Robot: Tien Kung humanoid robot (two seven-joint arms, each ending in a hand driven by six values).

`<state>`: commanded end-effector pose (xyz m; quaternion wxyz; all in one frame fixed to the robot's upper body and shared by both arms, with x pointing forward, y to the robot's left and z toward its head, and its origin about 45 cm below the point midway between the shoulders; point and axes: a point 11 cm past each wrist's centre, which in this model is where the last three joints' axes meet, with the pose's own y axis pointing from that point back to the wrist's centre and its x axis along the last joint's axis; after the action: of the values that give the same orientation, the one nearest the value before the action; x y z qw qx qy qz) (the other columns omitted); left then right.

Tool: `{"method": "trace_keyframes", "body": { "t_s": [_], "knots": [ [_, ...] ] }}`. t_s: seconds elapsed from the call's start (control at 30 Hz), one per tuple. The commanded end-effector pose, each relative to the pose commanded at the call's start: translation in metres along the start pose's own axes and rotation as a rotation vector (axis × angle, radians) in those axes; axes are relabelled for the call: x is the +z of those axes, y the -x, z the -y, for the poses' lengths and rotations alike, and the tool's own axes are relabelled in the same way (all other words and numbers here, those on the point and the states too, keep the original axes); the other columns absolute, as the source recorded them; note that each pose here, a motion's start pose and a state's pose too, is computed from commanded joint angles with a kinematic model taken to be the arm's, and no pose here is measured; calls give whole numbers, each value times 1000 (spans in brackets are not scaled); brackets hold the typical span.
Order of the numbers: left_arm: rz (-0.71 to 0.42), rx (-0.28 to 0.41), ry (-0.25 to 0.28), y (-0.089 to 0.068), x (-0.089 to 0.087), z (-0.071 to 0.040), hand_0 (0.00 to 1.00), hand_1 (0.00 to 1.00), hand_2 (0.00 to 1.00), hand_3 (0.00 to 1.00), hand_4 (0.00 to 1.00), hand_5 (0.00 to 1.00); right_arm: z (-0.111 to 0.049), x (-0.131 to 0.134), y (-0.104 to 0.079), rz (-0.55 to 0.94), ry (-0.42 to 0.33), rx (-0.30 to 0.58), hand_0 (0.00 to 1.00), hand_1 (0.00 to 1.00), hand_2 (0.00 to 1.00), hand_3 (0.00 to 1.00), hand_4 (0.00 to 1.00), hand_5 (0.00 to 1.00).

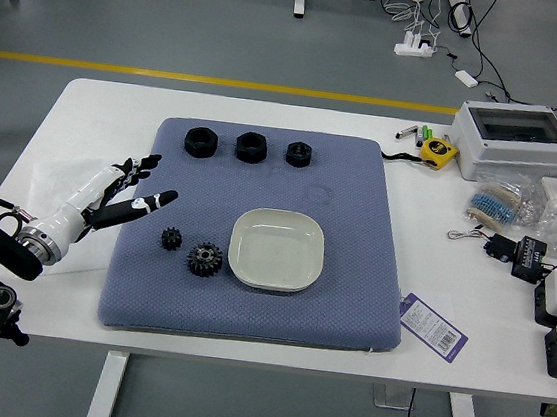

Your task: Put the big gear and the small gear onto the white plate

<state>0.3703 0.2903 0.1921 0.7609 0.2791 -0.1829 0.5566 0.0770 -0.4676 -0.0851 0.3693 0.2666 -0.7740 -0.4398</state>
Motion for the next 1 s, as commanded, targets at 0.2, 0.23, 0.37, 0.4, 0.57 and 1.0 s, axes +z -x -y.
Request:
{"method": "trace_keyframes", "body": {
  "t_s": [0.2, 0.23, 0.37, 0.4, 0.57, 1.0],
  "knots": [
    [256, -30, -32, -3, 5, 8, 846, 888, 985, 906, 977, 2, 0, 0, 0, 1, 0, 0, 651, 657, 728, 573, 834, 678],
    [317, -41, -34, -4, 7, 11, 846, 888, 985, 906, 977, 2, 0, -1, 0, -2, -1, 0, 651, 657, 728, 573, 834, 678],
    [416, -60, -6, -7, 20, 18, 822, 866, 954, 898, 938, 2, 0, -1, 0, 0, 0, 1, 651, 658, 728, 574, 834, 677],
    [422, -62, -1, -7, 21, 18, 822, 866, 954, 898, 938, 2, 0, 0, 0, 1, 0, 1, 651, 658, 728, 574, 834, 677],
    [482, -122, 12, -2, 31, 22, 815, 853, 920, 887, 943, 2, 0, 1, 0, 5, 2, 4, 651, 658, 728, 574, 834, 678],
    [554, -232, -1, 22, 33, 32, 734, 741, 801, 839, 916, 2, 0, 3, -1, 2, 7, 6, 651, 658, 729, 574, 835, 678]
  ]
}}
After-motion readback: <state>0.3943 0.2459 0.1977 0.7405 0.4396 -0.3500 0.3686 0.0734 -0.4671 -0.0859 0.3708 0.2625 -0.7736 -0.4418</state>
